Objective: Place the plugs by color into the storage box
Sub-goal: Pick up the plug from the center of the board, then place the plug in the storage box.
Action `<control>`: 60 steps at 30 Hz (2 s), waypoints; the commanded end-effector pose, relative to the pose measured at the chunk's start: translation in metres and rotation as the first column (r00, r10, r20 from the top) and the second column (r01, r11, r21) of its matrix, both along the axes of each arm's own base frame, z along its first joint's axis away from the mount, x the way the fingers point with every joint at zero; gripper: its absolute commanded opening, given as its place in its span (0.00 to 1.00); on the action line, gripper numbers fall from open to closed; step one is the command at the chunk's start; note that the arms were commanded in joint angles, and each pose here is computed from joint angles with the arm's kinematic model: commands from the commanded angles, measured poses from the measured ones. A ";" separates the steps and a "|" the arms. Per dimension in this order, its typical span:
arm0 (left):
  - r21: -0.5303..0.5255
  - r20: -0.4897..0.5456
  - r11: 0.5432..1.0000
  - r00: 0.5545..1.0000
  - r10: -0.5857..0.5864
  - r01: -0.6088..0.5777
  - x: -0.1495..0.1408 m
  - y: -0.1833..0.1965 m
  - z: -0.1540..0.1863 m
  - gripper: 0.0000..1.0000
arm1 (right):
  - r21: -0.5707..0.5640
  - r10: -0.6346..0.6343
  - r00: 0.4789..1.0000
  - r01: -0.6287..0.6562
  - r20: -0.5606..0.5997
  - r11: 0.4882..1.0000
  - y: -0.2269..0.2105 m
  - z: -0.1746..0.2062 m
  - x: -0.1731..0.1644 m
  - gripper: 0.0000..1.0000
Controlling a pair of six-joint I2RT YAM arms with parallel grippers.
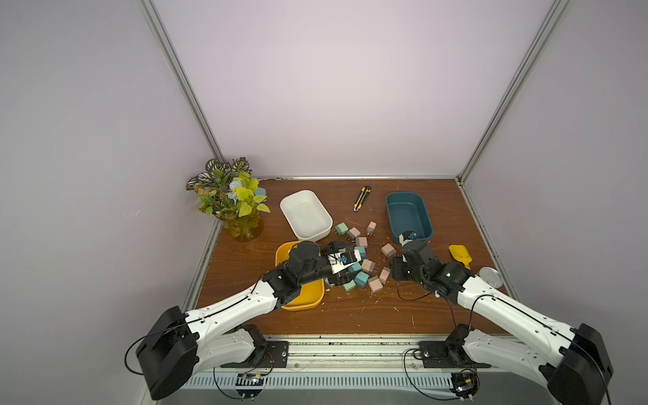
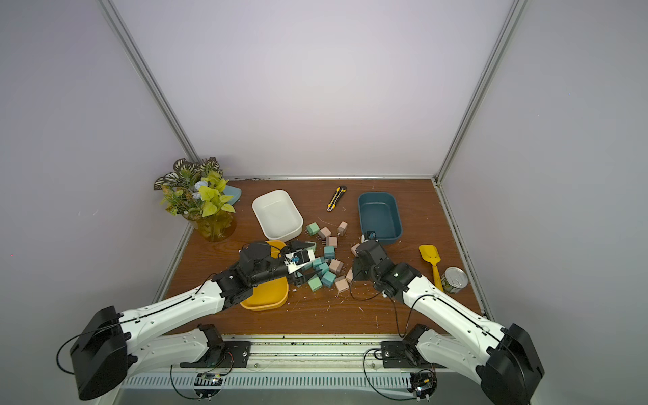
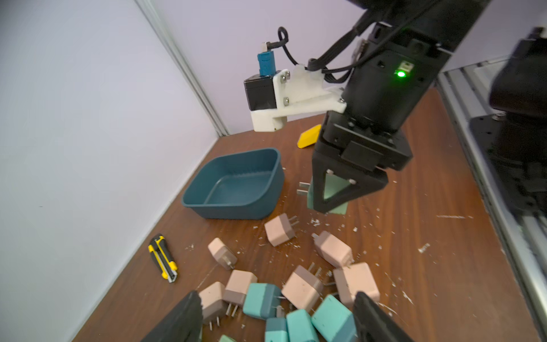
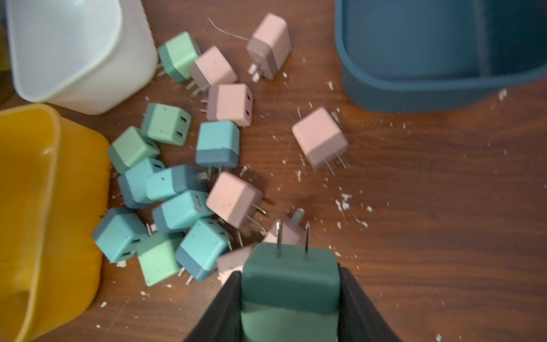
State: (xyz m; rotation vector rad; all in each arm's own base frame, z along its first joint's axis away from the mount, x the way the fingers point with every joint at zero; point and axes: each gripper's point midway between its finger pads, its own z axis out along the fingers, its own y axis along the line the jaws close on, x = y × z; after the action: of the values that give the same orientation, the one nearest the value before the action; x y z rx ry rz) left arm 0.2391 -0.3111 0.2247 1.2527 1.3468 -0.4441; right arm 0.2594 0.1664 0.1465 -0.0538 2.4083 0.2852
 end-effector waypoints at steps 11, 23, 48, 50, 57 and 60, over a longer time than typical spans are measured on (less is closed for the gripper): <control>-0.082 0.045 0.969 0.971 0.236 -0.232 0.075 -0.026 0.026 0.92 | -0.047 -0.010 0.998 0.013 0.067 0.999 -0.030 0.040 0.082 0.26; -0.001 -0.096 0.980 0.976 0.196 -0.197 0.098 -0.060 -0.002 0.92 | -0.055 -0.212 0.963 0.224 0.166 0.973 -0.090 0.056 0.166 0.25; 0.039 -0.121 0.988 0.980 0.156 -0.152 0.082 -0.053 -0.014 0.93 | -0.110 -0.247 0.969 0.246 0.002 0.963 -0.090 -0.007 0.228 0.70; 0.042 -0.119 0.987 0.980 0.157 -0.153 0.080 -0.050 -0.013 0.93 | -0.082 -0.258 0.965 0.262 0.051 0.962 -0.090 0.013 0.217 0.70; 0.092 -0.139 0.980 0.972 0.190 -0.179 0.082 -0.046 -0.016 0.93 | 0.065 -0.258 0.955 0.251 0.149 0.966 -0.078 0.056 0.168 0.70; 0.117 -0.168 0.973 0.962 0.215 -0.197 0.087 -0.046 -0.018 0.93 | 0.076 -0.227 0.963 0.218 0.147 0.973 -0.068 0.055 0.149 0.69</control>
State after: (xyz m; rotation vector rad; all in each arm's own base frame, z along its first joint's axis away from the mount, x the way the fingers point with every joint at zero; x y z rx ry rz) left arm 0.3188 -0.3588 0.1980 1.1759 1.6199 -0.3758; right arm 0.4181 0.0885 0.2104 0.2073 2.2098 0.1930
